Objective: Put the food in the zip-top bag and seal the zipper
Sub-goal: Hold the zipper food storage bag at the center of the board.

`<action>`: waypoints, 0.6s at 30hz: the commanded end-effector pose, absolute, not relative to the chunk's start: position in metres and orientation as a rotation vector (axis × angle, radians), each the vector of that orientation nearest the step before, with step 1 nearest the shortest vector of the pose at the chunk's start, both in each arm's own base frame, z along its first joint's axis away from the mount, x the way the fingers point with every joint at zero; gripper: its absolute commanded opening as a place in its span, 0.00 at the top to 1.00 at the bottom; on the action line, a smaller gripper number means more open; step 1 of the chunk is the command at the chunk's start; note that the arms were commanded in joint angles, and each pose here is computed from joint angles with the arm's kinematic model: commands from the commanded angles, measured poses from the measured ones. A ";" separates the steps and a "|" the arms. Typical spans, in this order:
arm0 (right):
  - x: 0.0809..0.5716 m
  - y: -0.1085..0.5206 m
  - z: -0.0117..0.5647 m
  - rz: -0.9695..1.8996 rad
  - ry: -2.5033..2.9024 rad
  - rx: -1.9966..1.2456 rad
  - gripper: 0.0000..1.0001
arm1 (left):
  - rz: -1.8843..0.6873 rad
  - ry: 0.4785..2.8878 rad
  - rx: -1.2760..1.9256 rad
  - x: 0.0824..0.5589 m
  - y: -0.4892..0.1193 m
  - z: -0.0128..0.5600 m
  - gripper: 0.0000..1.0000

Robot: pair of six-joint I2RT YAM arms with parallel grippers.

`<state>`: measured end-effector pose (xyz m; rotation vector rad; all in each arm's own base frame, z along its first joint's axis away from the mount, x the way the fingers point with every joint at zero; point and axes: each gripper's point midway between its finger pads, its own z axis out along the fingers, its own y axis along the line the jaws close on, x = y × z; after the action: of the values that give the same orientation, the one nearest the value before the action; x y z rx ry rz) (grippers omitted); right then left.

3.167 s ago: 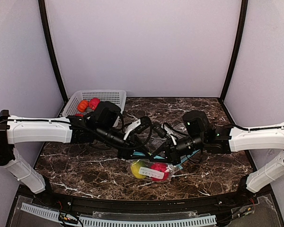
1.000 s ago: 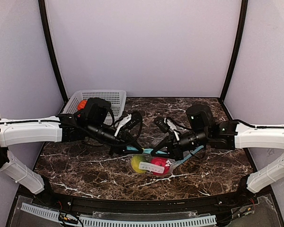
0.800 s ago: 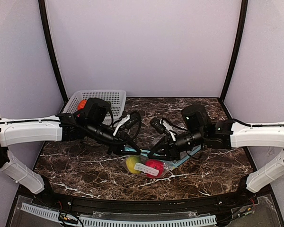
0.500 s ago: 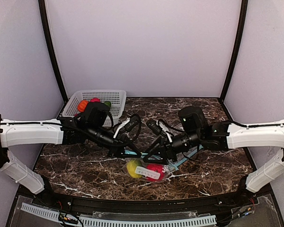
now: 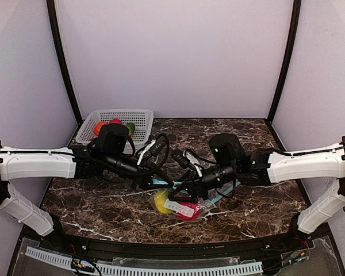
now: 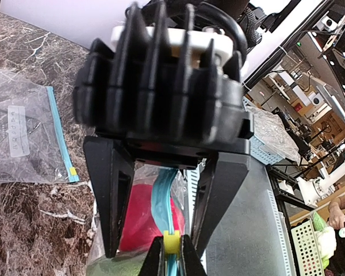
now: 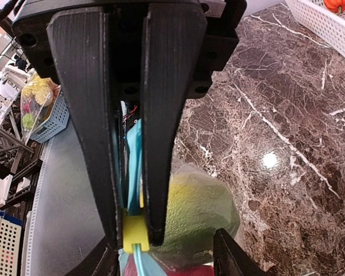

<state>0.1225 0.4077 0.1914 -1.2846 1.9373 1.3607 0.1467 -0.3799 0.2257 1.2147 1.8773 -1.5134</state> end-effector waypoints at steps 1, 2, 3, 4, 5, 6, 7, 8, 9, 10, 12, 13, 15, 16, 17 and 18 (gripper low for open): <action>0.127 0.418 0.206 1.362 1.869 -1.259 0.48 | -1.563 1.808 1.223 0.139 -0.379 0.242 0.99; 0.127 0.419 0.207 1.363 1.866 -1.255 0.48 | -1.565 1.810 1.223 0.139 -0.379 0.241 0.99; 0.128 0.419 0.207 1.361 1.866 -1.252 0.48 | -1.570 1.812 1.225 0.138 -0.379 0.240 0.99; 0.129 0.420 0.207 1.354 1.867 -1.247 0.50 | -1.572 1.815 1.226 0.138 -0.379 0.240 0.99; 0.130 0.420 0.206 1.349 1.870 -1.244 0.56 | -1.576 1.813 1.228 0.137 -0.379 0.240 0.99; 0.131 0.420 0.206 1.344 1.873 -1.241 0.65 | -1.577 1.813 1.230 0.137 -0.379 0.240 0.99; 0.132 0.420 0.206 1.341 1.874 -1.239 0.73 | -1.577 1.820 1.232 0.137 -0.378 0.239 0.99; 0.132 0.420 0.206 1.337 1.878 -1.236 0.80 | -1.574 1.816 1.238 0.136 -0.378 0.239 0.99; 0.132 0.419 0.205 1.332 1.882 -1.233 0.85 | -1.566 1.828 1.241 0.136 -0.377 0.237 0.99; 0.133 0.418 0.205 1.328 1.885 -1.230 0.92 | -1.554 1.820 1.251 0.136 -0.376 0.238 0.99; 0.133 0.416 0.206 1.325 1.886 -1.228 1.00 | -1.528 1.832 1.261 0.136 -0.374 0.236 0.99; 0.132 0.416 0.206 1.326 1.885 -1.228 1.00 | -1.517 1.853 1.262 0.136 -0.372 0.233 0.99; 0.130 0.414 0.207 1.331 1.884 -1.238 1.00 | -1.495 1.863 1.273 0.137 -0.369 0.232 0.99; 0.129 0.413 0.206 1.331 1.886 -1.244 1.00 | -1.481 1.879 1.280 0.137 -0.367 0.230 0.99; 0.128 0.412 0.206 1.332 1.888 -1.252 1.00 | -1.474 1.885 1.284 0.137 -0.365 0.230 0.99; 0.126 0.411 0.204 1.328 1.895 -1.262 1.00 | -1.463 1.896 1.292 0.137 -0.363 0.230 0.99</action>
<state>0.1255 0.4132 0.1967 -1.2604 1.9131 1.3431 0.1460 -0.3766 0.2223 1.2359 1.8885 -1.4910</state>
